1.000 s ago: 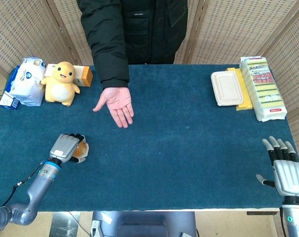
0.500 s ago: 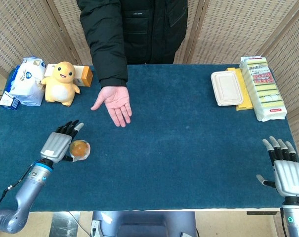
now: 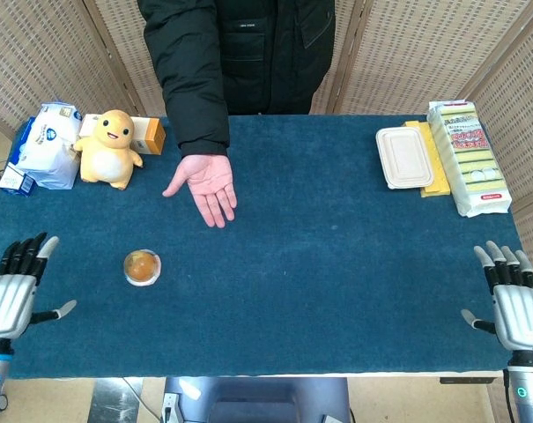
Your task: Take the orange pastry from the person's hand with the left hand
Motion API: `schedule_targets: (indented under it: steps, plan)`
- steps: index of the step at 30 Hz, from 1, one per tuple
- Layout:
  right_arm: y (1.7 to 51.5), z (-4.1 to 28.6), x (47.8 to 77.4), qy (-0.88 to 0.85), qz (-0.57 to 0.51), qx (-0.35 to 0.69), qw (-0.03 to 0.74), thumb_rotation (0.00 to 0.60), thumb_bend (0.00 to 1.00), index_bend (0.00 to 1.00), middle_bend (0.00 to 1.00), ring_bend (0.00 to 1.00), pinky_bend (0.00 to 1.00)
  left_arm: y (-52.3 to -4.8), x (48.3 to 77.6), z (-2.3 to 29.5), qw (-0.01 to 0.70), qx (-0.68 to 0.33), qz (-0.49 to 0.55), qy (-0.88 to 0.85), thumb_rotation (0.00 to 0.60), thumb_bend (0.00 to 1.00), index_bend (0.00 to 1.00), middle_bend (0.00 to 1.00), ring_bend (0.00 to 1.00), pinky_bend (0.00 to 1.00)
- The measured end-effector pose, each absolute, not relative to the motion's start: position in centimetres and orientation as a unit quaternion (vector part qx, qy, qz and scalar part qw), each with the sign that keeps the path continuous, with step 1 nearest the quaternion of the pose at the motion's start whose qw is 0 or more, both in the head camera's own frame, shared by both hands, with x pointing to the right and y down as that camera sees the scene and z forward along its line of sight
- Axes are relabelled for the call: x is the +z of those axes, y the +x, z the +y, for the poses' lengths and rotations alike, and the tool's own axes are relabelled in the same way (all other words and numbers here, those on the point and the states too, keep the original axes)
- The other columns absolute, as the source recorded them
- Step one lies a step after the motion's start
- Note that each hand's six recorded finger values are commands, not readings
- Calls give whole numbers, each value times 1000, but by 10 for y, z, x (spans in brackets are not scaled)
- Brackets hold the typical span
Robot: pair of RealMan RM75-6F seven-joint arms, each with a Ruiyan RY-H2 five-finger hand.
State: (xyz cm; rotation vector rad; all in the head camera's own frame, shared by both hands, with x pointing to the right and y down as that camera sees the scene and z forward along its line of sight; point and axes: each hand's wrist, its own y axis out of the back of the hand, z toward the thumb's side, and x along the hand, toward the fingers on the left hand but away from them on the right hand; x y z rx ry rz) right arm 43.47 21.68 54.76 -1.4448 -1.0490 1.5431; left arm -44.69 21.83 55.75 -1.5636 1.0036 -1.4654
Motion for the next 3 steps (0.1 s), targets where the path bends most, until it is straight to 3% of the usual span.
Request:
schedule_targets:
  steps: [3]
  plan:
    - [436,217,546,-564,-415,604,381,600,43,101,33,0,0,-450,544,232,387,-566,405,-605,600,8,0,0,0,0]
